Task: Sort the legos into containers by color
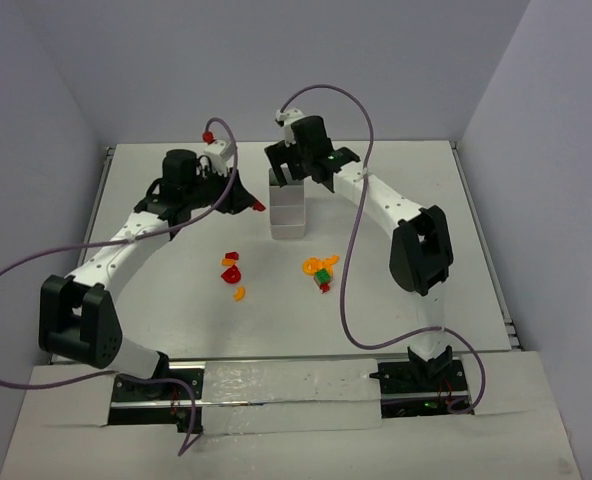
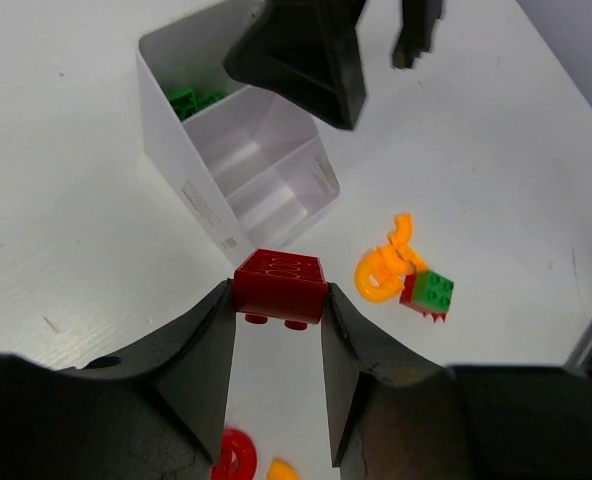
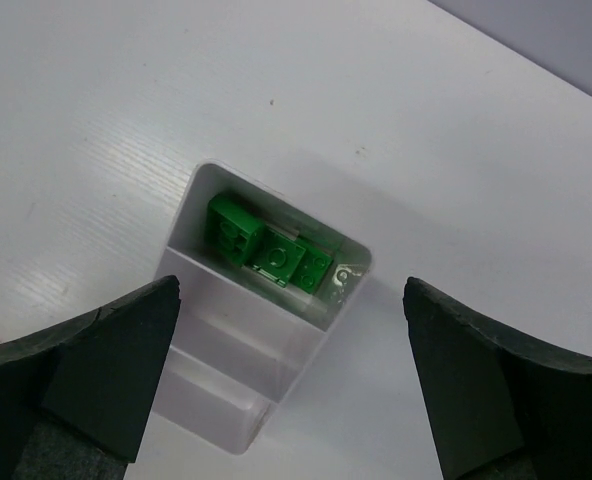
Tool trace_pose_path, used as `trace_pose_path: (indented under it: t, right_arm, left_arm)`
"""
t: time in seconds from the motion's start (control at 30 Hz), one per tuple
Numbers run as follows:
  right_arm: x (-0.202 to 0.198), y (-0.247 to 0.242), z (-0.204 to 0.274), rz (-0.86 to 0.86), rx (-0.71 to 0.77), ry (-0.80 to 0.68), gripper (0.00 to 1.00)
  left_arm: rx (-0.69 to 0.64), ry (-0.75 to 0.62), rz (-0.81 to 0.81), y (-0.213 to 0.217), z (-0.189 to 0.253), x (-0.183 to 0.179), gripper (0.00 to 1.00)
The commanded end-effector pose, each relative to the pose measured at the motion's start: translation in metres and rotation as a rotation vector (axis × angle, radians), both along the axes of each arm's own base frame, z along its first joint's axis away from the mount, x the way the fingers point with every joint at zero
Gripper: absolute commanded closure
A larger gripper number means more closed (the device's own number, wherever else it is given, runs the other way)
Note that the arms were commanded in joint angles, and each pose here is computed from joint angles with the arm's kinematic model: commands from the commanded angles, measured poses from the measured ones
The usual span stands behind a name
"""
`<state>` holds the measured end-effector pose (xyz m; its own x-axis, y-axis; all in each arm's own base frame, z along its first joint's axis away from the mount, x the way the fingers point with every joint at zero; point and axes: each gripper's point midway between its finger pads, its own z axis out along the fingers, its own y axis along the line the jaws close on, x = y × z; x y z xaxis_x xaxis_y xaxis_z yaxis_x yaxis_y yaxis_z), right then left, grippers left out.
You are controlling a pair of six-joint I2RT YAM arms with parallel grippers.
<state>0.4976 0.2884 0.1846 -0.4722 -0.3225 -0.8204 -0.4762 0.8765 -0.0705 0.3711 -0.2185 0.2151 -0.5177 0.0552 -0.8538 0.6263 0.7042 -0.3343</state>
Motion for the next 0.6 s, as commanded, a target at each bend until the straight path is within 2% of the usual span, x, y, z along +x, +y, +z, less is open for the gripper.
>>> trace_pose_path:
  t: [0.0,0.23,0.33,0.57]
  right_arm:
    - [-0.014,-0.02,0.092,-0.05,0.123,-0.119,0.0]
    - [-0.035,-0.082,0.1,-0.147,0.148,-0.076,0.0]
    - [-0.051,-0.113,0.096,-0.183,0.144,-0.056,0.0]
    - [-0.08,-0.148,0.077,-0.227,0.127,-0.017,0.0]
  left_arm:
    - [0.015,-0.088,0.187,-0.017,0.026,0.043,1.0]
    - [0.054,-0.043,0.374,-0.043,0.017,0.077,1.0]
    - [0.086,0.008,0.381,-0.055,-0.005,0.082,1.0]
    - [0.12,0.067,0.38,-0.07,-0.03,0.085,0.98]
